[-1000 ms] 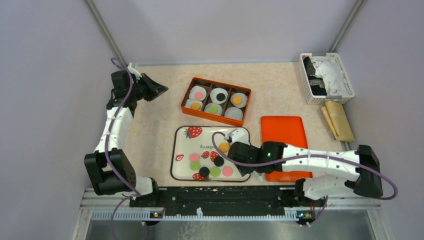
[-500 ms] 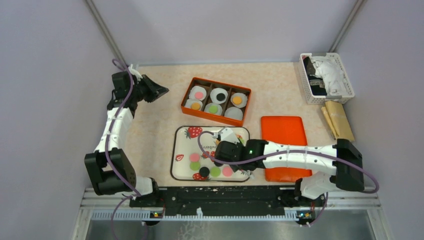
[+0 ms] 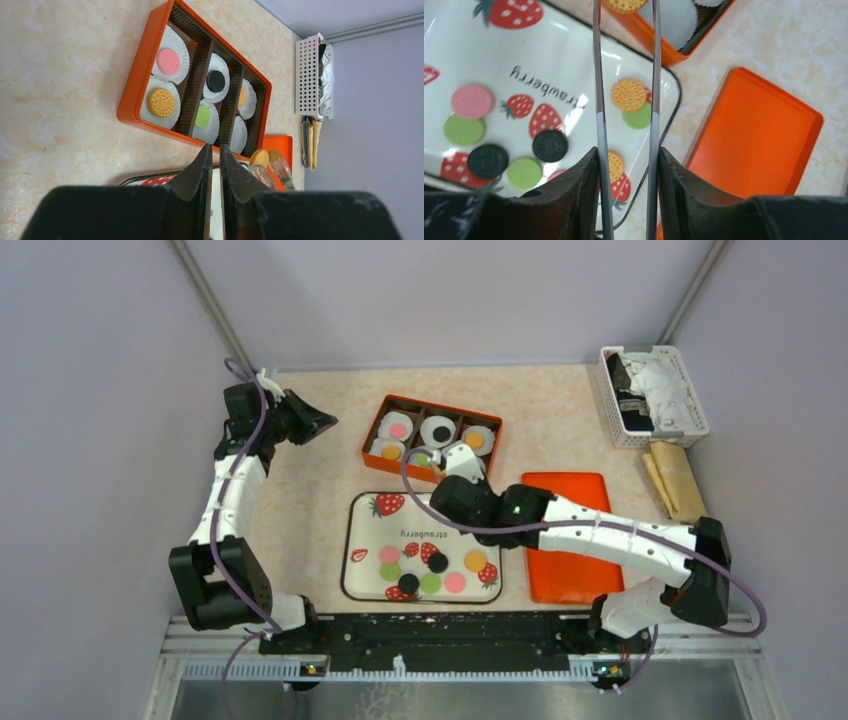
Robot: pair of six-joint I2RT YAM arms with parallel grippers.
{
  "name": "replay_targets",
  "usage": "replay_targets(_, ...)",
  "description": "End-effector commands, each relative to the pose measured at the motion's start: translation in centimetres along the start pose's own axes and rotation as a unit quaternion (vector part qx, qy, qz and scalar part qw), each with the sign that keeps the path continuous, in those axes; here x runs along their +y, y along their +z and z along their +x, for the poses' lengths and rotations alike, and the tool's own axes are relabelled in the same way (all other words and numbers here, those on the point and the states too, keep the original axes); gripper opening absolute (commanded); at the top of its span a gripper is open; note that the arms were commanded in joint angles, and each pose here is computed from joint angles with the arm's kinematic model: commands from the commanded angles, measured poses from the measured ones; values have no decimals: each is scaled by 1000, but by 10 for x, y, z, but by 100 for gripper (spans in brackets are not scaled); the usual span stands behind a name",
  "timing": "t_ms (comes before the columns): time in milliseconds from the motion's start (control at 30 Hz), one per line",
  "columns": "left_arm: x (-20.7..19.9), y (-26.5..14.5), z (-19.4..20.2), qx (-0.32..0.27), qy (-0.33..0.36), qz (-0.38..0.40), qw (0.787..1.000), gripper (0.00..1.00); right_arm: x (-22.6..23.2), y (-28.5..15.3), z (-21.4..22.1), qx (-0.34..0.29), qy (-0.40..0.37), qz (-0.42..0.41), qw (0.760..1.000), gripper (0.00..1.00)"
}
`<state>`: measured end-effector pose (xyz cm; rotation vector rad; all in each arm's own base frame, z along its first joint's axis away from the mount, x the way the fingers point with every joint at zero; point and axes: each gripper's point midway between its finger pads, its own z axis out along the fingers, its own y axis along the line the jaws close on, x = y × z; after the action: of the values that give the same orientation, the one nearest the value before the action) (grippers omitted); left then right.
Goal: Pack the cookies
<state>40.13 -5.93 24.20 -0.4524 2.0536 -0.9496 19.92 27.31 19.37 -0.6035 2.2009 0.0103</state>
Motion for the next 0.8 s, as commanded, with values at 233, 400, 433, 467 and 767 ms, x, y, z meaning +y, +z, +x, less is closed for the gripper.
replay_targets(233, 0, 5, -5, -4, 13, 14, 1000, 15, -56, 35, -46, -47, 60, 50, 996, 17)
replay_targets(400, 1, 6, -5, -4, 10, 11, 1000, 16, -53, 51, -31, -26, 57, 42, 997, 18)
replay_targets(433, 2, 6, -5, -5, 9, 9, 1000, 16, -52, 53, -28, -23, 56, 40, 997, 17)
replay_targets(467, 2, 5, -5, -5, 8, 9, 1000, 16, -51, 55, -25, -19, 56, 39, 997, 18)
replay_targets(767, -1, 3, -6, -7, 8, 9, 1000, 19, -51, 72, -3, 8, 50, 57, 997, 26)
